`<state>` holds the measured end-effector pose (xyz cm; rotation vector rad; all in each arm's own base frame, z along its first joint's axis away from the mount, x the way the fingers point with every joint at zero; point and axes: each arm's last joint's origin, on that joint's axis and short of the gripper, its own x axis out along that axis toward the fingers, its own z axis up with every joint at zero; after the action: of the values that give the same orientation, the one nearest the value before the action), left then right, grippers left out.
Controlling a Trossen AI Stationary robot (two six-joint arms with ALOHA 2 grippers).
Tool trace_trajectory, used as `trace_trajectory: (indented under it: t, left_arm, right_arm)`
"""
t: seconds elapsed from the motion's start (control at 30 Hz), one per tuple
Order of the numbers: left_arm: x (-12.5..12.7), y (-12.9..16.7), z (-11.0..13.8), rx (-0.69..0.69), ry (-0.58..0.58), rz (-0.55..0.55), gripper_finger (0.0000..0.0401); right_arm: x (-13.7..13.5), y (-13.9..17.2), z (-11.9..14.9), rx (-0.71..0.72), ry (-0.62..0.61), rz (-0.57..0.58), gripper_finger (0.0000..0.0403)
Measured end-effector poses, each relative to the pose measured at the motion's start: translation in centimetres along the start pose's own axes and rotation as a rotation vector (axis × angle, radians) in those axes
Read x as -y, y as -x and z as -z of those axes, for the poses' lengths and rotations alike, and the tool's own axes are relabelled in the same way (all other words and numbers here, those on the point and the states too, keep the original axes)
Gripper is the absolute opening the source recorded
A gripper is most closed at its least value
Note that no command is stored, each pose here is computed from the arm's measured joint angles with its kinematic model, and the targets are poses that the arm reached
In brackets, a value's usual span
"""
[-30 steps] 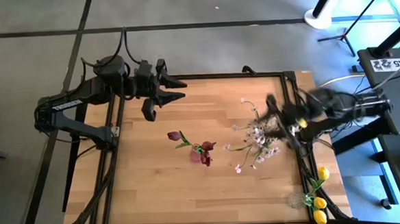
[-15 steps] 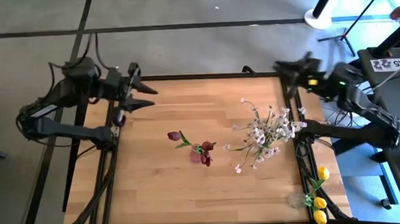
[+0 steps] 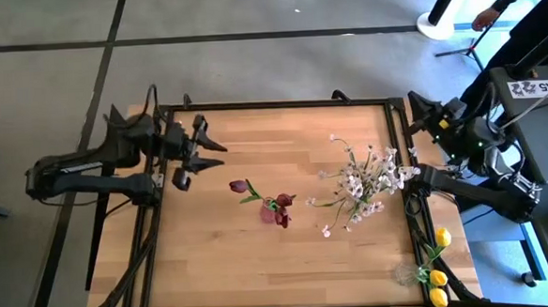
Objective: Sort flowers into vase by color
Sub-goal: Return to Home Position
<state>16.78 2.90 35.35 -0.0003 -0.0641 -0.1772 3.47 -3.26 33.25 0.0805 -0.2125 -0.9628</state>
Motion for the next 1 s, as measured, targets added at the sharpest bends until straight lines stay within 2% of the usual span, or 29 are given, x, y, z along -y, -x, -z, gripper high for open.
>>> trace_trajectory:
  t: [0.1,0.2,0.33,0.43,0.53,0.63,0.7,0.77,0.83,0.9,1.0]
  left_arm:
    - [0.0,0.0,2.2,0.045,0.009,0.021,0.0146]
    - [-0.1,-0.1,4.9,0.034,0.085,0.022,0.0146]
    - [-0.1,0.1,7.8,0.005,0.204,0.008,0.0146]
    - [0.0,0.3,9.1,0.016,0.199,0.008,0.0146]
    - [0.1,0.7,10.1,0.066,0.176,0.013,0.0146]
    - [0.2,1.0,11.6,0.062,0.183,0.013,0.0146]
    - [0.3,1.4,12.6,0.065,0.182,0.014,0.0146]
    - [0.5,1.8,13.5,0.085,0.173,0.018,0.0146]
    - [0.8,2.3,14.4,0.116,0.157,0.038,0.0146]
    - [1.1,3.1,15.4,0.148,0.141,0.062,0.0146]
    - [1.5,3.8,16.6,0.159,0.140,0.077,0.0146]
  right_arm:
    - [0.5,0.7,1.2,0.069,-0.041,0.002,0.0004]
    - [0.8,0.7,3.1,0.074,-0.074,0.029,0.0014]
    - [0.6,-0.1,6.4,0.008,-0.257,0.059,0.0025]
    - [0.5,-0.7,9.0,-0.073,-0.382,0.072,0.0030]
    - [0.5,-1.0,10.6,-0.090,-0.459,0.126,0.0029]
    - [1.0,-1.0,11.2,-0.018,-0.452,0.298,0.0028]
    - [1.4,-0.9,11.0,0.068,-0.446,0.453,0.0028]
    - [1.7,-0.7,11.3,0.053,-0.315,0.567,0.0028]
    - [1.8,-0.6,11.9,-0.007,-0.227,0.570,0.0028]
    - [1.8,-0.6,12.4,-0.065,-0.226,0.519,0.0028]
    - [1.8,-0.5,13.1,-0.128,-0.202,0.506,0.0028]
